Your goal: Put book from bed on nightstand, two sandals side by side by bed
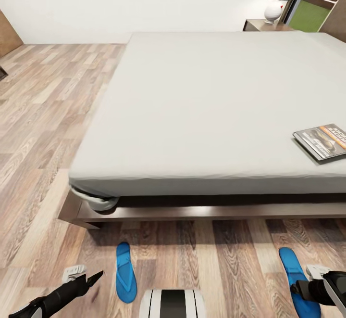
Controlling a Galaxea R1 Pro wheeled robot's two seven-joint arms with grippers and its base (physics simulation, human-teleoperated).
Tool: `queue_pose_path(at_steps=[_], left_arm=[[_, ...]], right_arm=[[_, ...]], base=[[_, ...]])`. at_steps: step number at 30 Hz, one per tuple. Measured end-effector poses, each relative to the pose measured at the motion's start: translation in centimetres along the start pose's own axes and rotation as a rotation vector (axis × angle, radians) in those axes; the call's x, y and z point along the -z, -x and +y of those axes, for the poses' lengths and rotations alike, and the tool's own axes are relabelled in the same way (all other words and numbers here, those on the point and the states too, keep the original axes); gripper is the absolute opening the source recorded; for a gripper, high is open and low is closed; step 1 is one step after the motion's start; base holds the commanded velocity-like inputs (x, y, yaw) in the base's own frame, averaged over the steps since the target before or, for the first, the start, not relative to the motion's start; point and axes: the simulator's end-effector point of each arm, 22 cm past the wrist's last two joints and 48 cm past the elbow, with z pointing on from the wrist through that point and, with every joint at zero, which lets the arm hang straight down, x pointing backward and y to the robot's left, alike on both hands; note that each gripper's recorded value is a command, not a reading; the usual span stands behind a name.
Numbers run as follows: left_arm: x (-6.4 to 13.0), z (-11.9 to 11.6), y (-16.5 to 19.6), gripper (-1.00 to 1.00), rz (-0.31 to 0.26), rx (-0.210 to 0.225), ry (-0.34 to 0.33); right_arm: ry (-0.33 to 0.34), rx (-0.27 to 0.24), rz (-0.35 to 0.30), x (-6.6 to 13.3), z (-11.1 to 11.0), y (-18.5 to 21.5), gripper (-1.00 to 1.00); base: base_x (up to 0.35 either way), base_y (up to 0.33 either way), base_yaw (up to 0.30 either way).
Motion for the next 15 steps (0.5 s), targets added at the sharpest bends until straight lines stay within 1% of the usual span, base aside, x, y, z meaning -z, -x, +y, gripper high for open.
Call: queue_pose_path(at_steps=[5, 6, 8, 10, 11, 13, 15], left_arm=[[0.0, 0.0, 0.0, 1.00, 0.000, 0.000, 0.000], [0.0, 0.0, 0.0, 1.00, 0.000, 0.000, 0.000], [0.0, 0.0, 0.0, 1.00, 0.000, 0.000, 0.000], [0.0, 0.0, 0.0, 1.00, 0.000, 0.000, 0.000], [0.0, 0.0, 0.0, 1.00, 0.000, 0.000, 0.000], [0.0, 0.0, 0.0, 1.00, 0.000, 0.000, 0.000], [0.0, 0.0, 0.0, 1.00, 0.000, 0.000, 0.000]], right_arm=[[0.001, 0.001, 0.000, 0.0, 0.0, 0.0, -1.00], [0.007, -0.001, -0.001, -0.1, 0.4, 0.0, -1.00], [0.035, -0.003, -0.012, -0.5, 2.2, 0.0, -1.00], [0.051, 0.007, -0.048, -0.7, 3.5, 0.6, -1.00], [0.056, 0.014, -0.084, -0.8, 4.0, 1.3, -1.00], [0.056, 0.025, -0.126, -0.8, 4.2, 2.1, -1.00], [0.057, 0.029, -0.151, -0.9, 4.3, 2.5, -1.00]], base=[[0.000, 0.287, 0.000], [0.000, 0.287, 0.000], [0.000, 0.287, 0.000], [0.000, 0.287, 0.000], [0.000, 0.287, 0.000], [0.000, 0.287, 0.000], [0.000, 0.287, 0.000]])
